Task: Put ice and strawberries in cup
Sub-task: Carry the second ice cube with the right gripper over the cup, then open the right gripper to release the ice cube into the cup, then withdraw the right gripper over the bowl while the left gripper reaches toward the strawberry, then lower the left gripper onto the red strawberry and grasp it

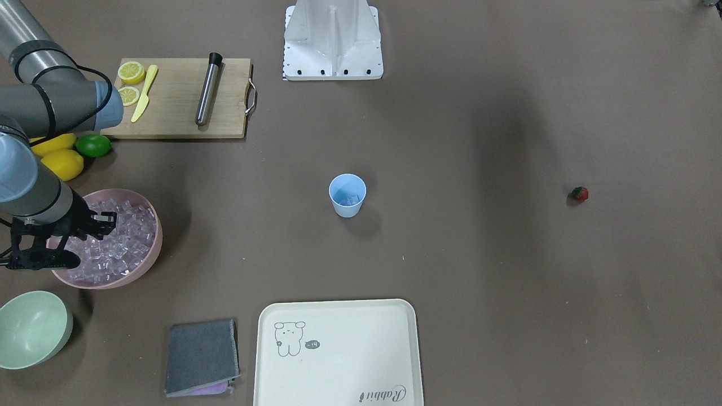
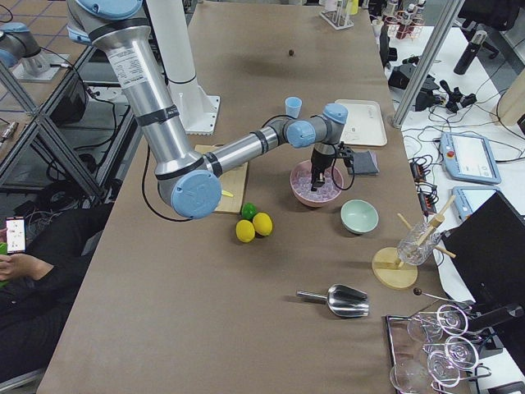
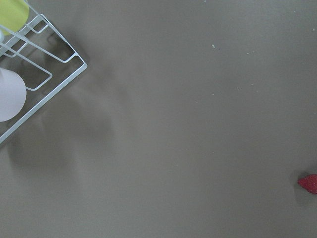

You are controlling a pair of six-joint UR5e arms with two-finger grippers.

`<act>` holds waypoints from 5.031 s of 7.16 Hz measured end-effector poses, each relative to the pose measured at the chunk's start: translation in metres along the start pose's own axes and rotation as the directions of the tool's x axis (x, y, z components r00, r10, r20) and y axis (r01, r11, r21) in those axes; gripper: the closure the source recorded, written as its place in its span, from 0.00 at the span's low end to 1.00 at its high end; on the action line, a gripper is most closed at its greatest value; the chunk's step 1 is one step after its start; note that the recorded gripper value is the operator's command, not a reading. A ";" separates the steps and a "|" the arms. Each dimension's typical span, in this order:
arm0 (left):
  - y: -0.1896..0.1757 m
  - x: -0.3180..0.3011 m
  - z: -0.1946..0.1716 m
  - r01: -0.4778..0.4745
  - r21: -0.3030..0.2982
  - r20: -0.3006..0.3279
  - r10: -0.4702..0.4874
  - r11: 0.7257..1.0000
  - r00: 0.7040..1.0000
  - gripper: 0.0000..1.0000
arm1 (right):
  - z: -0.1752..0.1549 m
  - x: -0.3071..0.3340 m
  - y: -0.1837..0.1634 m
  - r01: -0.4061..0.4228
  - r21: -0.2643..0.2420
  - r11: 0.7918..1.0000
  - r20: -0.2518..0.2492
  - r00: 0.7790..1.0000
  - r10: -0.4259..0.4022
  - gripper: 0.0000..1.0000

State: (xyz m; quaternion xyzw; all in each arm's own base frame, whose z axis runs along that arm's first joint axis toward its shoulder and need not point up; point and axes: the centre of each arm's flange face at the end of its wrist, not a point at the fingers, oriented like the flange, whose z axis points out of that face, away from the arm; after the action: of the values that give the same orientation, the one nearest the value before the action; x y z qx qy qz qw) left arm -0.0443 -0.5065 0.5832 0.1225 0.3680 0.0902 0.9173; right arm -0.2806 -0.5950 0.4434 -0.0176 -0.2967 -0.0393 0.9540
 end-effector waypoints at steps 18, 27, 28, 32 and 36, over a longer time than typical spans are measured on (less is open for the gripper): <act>0.007 -0.019 0.032 -0.007 -0.015 -0.005 0.007 1.000 1.000 0.02 | -0.063 -0.390 0.086 -0.211 0.081 0.974 0.519 0.843 0.139 0.02; -0.037 0.058 0.020 -0.173 0.045 -0.035 0.175 0.984 0.984 0.02 | -0.140 -0.199 0.069 -0.225 0.009 0.974 0.518 0.834 0.188 0.01; -0.043 0.078 0.030 -0.202 0.048 -0.049 0.204 0.978 0.978 0.02 | -0.137 -0.155 0.066 -0.213 0.019 0.977 0.509 0.843 0.174 0.01; -0.022 0.160 0.070 -0.066 0.076 -0.080 0.073 0.995 0.994 0.02 | -0.099 -0.008 0.058 -0.124 0.095 0.988 0.431 0.899 0.072 0.01; 0.011 0.228 0.141 -0.007 0.045 -0.045 0.009 0.999 0.999 0.02 | -0.092 0.012 0.062 -0.120 0.095 0.988 0.421 0.904 0.070 0.01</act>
State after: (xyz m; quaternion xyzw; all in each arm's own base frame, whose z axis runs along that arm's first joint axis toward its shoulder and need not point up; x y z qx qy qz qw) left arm 0.2158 -0.4599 0.5356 0.1425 0.3900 0.0885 0.9054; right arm -0.2136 -0.5397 0.3738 0.0166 -0.4940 0.0296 0.8688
